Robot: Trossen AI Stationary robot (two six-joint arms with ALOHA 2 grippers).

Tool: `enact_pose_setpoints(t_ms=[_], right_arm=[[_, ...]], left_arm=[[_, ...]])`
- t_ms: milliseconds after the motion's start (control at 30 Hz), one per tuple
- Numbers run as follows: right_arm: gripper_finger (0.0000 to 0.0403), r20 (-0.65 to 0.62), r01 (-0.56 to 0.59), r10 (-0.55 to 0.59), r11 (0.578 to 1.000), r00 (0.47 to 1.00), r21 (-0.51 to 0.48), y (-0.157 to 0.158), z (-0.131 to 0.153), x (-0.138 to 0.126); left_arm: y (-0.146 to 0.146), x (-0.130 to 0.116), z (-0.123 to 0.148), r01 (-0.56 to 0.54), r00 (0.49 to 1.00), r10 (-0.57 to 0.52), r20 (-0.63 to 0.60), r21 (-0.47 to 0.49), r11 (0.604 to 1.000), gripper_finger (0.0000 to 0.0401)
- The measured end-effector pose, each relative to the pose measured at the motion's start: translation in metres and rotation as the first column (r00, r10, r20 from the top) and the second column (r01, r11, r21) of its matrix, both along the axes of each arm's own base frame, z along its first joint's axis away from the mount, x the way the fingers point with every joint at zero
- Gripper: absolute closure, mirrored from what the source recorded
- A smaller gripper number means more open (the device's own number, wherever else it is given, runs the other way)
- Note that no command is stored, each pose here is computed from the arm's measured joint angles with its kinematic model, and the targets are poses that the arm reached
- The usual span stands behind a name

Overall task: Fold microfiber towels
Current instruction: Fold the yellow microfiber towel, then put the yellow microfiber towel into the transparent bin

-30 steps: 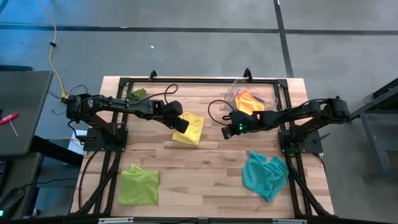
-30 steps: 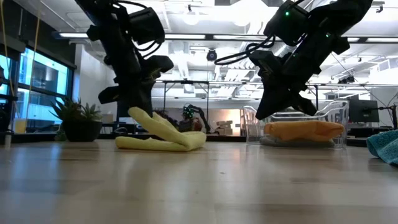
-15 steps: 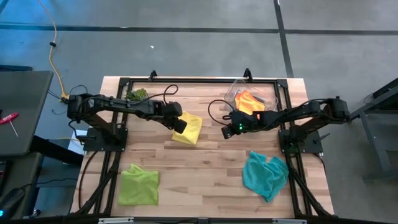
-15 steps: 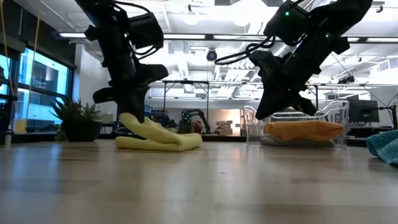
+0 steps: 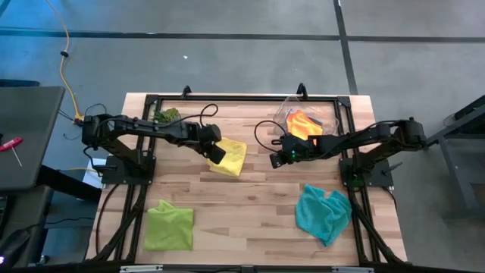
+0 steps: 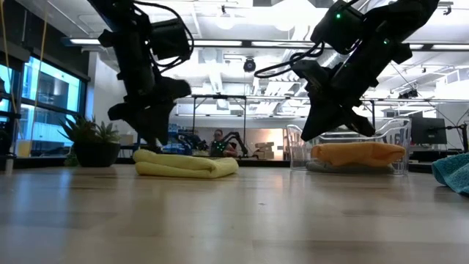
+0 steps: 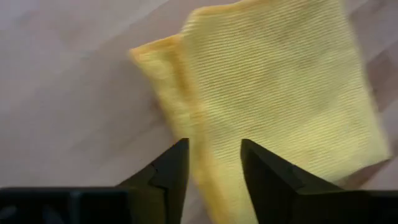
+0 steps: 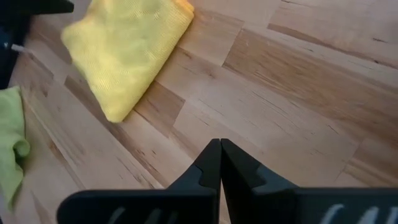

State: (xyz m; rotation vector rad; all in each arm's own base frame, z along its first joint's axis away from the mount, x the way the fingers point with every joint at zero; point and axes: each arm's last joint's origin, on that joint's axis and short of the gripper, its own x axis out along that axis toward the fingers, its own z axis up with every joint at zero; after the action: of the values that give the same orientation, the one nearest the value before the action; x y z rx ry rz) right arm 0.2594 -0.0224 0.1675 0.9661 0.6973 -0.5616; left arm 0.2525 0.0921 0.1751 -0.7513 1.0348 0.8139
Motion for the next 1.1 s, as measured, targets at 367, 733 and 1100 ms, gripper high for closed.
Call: enact_pose_setpoints(t_ms=[367,733,1100], right_arm=[[0.0359,0.3,0.022,-0.055,0.994,0.952,0.11,0.0,0.021,0.02],[0.0125,0.213,-0.006,-0.043,0.974,0.976,0.224,-0.006,0.003,0.082],[0.0086,-0.026,0.145,-0.144,0.932,0.989,0.333,-0.029,-0.03,0.144]], left_arm=[[0.015,-0.022,0.01,0.151,0.986,-0.157,0.058,0.093,0.984,0.0196],[0.003,-0.048,-0.018,0.247,0.948,-0.256,0.188,0.07,0.966,0.0194],[0.003,-0.052,-0.038,0.331,0.934,-0.339,0.114,0.076,0.94,0.0194]])
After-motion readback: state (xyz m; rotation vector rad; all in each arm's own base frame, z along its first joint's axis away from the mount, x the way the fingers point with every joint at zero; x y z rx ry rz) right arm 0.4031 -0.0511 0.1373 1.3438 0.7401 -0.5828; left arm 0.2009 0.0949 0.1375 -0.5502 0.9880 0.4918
